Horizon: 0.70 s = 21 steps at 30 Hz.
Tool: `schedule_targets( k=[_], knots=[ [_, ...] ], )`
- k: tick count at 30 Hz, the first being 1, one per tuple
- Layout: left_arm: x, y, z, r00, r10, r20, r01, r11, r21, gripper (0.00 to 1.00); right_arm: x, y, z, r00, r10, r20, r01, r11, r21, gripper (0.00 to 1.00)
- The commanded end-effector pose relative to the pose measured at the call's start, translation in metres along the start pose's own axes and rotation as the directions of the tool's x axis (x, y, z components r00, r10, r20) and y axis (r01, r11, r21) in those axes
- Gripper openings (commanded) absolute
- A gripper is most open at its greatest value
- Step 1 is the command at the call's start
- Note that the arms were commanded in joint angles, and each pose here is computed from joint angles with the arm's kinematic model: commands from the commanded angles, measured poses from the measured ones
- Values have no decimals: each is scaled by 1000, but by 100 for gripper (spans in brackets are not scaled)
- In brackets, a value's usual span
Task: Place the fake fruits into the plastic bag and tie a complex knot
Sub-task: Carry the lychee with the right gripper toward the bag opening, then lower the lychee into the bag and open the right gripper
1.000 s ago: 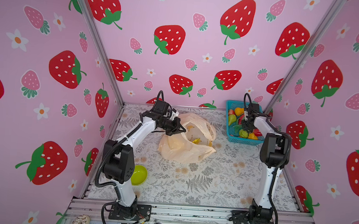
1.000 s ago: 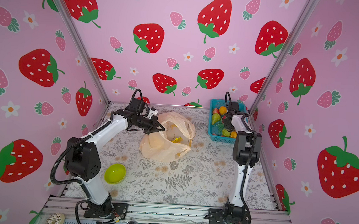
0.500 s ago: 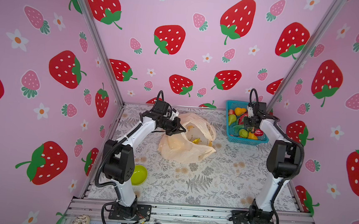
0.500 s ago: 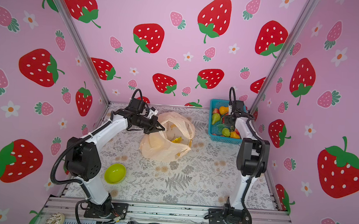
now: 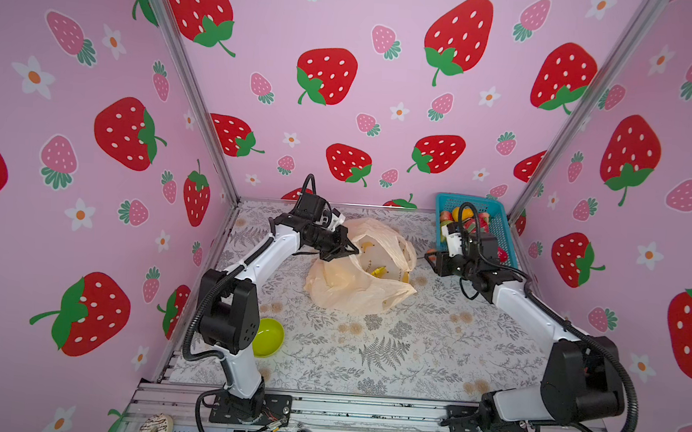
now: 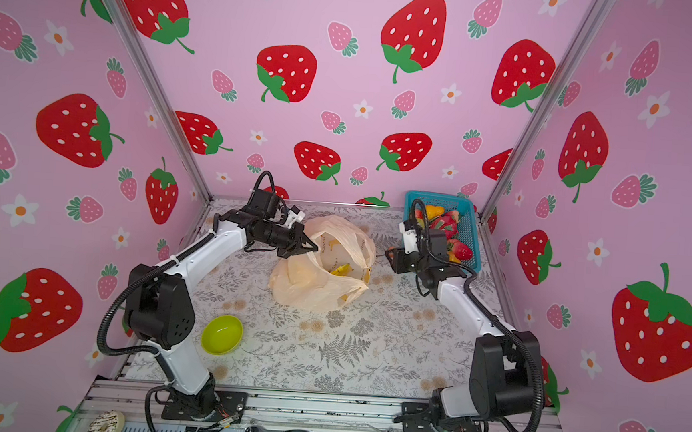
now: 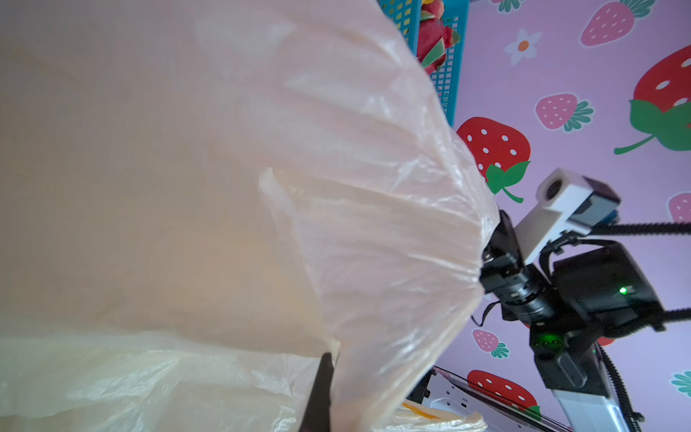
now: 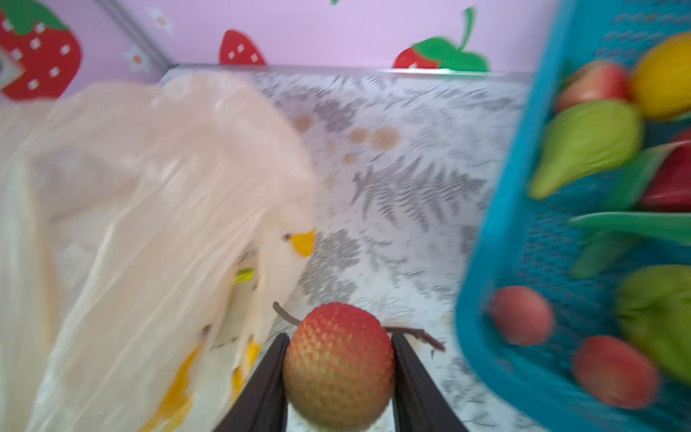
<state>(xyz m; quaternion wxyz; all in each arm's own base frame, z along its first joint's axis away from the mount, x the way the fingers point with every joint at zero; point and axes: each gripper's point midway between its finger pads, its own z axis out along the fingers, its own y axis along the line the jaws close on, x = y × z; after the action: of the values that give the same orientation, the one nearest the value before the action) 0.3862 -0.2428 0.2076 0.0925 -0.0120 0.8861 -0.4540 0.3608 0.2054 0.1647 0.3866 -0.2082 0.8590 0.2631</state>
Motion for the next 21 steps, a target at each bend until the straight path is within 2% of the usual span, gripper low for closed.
schedule_targets(
  k=[1, 5, 12, 21],
  knots=[
    [2, -12, -7, 1000, 18, 7, -19, 999, 26, 0, 20, 32, 3, 1000, 1, -26, -4, 994, -112, 30],
    [2, -11, -7, 1000, 18, 9, -18, 1000, 24, 0, 39, 49, 6, 999, 1, -42, -9, 982, -188, 30],
    [4, -13, -6, 1000, 25, 6, -25, 999, 25, 0, 25, 87, 17, 999, -5, 33, 16, 946, -323, 30],
    [9, -15, -1, 1000, 27, -8, -27, 999, 27, 0, 18, 118, 49, 995, -94, 45, 103, 946, -306, 32]
  ],
)
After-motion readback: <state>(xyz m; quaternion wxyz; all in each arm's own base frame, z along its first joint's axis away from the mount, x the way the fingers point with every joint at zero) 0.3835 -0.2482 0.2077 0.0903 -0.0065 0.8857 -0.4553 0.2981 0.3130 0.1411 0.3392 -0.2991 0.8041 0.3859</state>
